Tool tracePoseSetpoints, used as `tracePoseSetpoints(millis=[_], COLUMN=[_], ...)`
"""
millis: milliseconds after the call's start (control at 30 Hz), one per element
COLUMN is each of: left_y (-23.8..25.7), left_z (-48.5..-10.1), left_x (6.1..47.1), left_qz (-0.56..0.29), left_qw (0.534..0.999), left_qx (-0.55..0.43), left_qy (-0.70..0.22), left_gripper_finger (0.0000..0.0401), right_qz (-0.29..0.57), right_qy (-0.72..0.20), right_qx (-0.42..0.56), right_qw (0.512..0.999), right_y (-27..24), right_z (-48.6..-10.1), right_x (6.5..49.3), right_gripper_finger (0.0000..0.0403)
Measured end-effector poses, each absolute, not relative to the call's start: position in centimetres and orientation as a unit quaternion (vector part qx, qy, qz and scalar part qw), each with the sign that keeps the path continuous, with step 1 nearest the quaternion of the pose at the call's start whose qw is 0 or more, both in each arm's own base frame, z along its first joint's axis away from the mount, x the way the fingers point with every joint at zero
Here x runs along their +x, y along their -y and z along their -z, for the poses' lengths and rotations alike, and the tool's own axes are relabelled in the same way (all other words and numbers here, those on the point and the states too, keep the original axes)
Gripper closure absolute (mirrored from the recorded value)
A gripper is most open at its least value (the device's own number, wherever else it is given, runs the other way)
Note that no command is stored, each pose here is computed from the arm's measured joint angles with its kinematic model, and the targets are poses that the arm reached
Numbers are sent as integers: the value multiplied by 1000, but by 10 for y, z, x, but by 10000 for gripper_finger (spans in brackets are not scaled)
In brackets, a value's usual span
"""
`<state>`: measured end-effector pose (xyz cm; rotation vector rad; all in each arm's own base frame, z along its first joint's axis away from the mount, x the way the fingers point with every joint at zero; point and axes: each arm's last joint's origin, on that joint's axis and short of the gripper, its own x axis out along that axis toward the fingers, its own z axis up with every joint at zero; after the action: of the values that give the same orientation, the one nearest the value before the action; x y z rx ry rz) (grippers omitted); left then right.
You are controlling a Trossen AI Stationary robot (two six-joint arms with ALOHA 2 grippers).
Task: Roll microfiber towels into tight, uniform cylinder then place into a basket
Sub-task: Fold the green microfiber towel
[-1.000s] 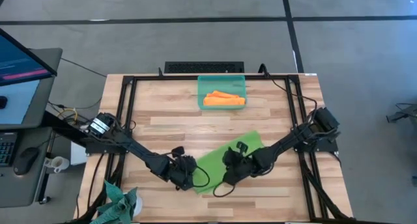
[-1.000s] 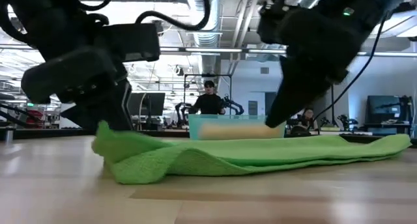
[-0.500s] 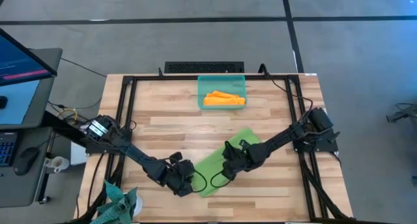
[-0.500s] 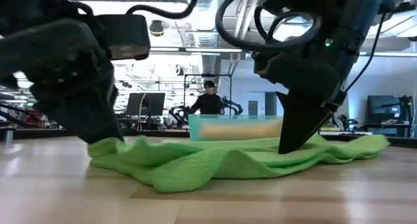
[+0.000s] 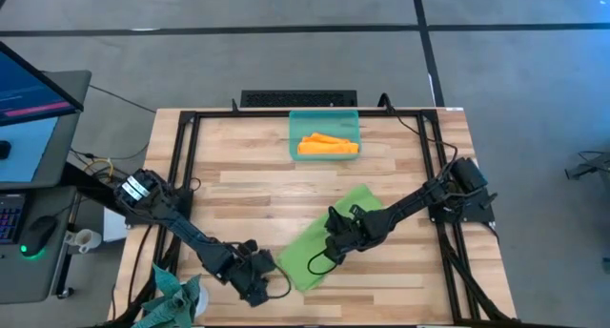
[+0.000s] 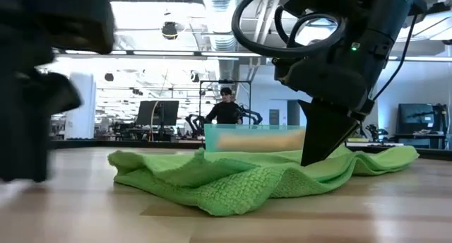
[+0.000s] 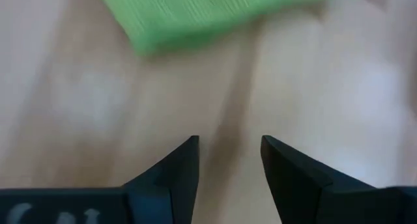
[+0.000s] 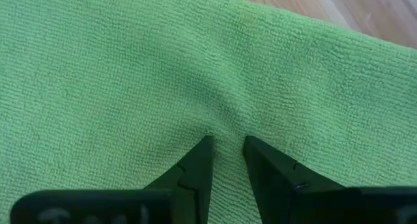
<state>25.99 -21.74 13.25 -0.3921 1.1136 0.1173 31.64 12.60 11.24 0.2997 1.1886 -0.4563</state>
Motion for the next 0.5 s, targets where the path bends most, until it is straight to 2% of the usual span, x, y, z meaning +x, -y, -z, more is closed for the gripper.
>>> tracePoseSetpoints(millis=[100,200,333,500], left_y=[222,223,213,193], left_z=[-138,-145,-153,-162], left_x=[254,257,271,293], left_qz=[-36,-25,-60,-107], left_qw=[825,848,890,916], left_qx=[-186,-150,-72,6], left_qy=[-532,-507,-446,-387], left_gripper_finger=[246,246,246,246], right_qz=[207,183,179,225], right_qy=[-556,-566,-589,-598], right_qx=[132,104,68,7], right_qw=[794,797,785,769], right_y=[-126,-132,-143,-157], right_z=[-113,-117,-131,-150], right_x=[317,319,321,309], right_gripper_finger=[285,285,285,285])
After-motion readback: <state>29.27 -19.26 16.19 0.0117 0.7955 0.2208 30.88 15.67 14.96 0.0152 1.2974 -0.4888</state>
